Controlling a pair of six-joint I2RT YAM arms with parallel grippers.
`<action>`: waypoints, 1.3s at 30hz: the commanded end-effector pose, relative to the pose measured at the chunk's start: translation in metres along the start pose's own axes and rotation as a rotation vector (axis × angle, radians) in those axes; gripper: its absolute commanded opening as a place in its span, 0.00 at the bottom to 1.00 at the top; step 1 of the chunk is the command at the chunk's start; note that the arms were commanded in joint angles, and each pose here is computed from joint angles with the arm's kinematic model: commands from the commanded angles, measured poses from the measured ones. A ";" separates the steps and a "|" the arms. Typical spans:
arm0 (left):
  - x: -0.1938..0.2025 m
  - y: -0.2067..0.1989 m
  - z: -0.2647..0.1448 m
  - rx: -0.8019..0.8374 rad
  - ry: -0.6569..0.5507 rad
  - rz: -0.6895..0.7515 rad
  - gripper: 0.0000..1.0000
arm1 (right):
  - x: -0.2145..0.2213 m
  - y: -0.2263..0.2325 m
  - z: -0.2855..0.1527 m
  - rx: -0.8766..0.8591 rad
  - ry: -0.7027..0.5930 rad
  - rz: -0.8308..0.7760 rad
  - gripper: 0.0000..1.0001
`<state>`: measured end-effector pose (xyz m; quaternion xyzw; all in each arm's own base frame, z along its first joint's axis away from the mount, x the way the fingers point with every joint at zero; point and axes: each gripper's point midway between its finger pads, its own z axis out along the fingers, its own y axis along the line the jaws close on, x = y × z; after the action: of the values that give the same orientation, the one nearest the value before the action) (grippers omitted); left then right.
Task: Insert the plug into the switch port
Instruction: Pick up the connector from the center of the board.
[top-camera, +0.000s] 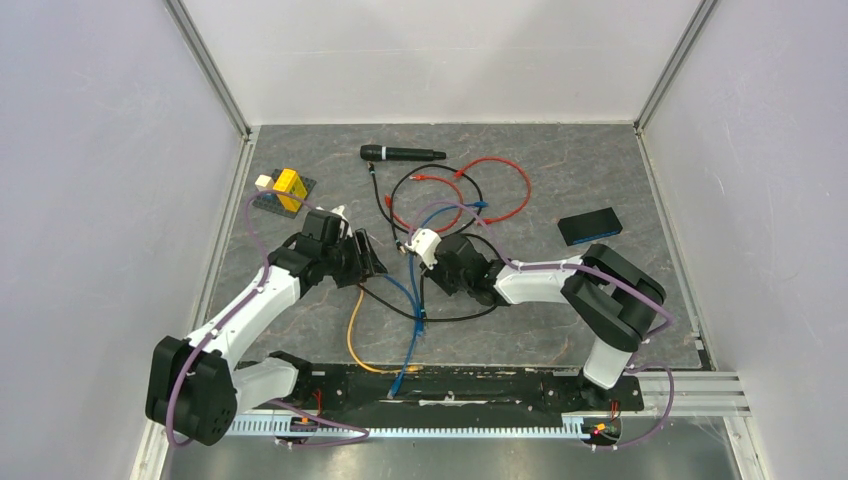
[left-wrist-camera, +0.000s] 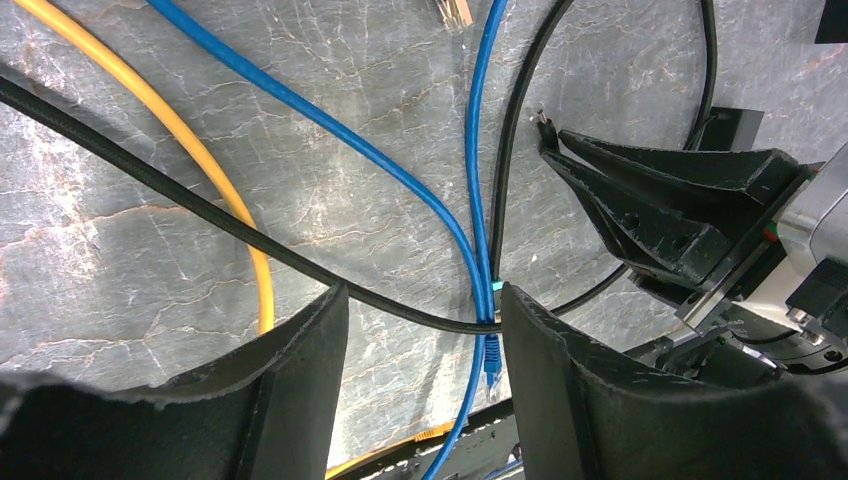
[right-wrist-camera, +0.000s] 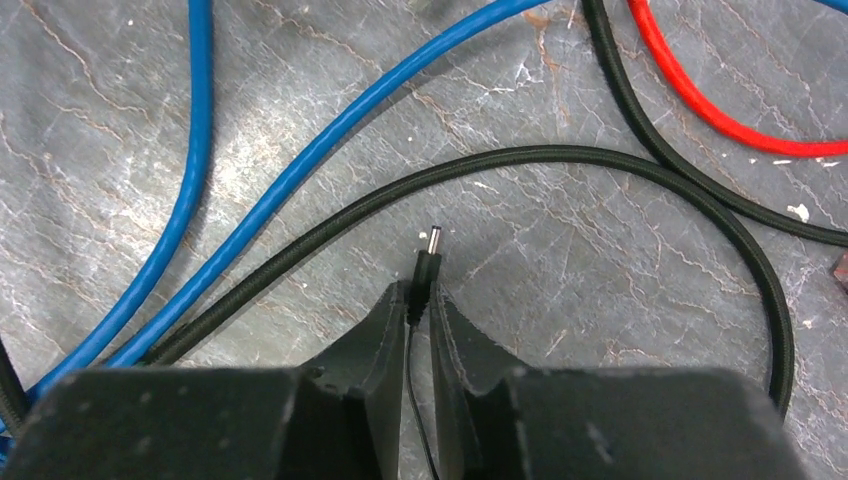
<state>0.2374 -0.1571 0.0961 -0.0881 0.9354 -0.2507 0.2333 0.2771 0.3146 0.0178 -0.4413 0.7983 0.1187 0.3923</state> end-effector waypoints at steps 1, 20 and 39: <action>-0.007 -0.002 -0.005 0.007 -0.040 -0.010 0.63 | 0.016 -0.004 0.001 0.033 0.074 -0.008 0.12; 0.007 -0.052 0.047 0.273 0.112 -0.091 0.66 | -0.014 0.011 -0.035 -0.069 -0.216 0.057 0.00; 0.029 -0.104 0.091 0.346 0.211 -0.135 0.62 | -0.030 0.024 -0.062 -0.141 -0.377 0.078 0.00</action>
<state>0.2499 -0.2737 0.0490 -0.0794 0.9086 -0.3924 0.1186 0.2294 0.3048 0.0552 -0.4180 0.7384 0.2485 0.4672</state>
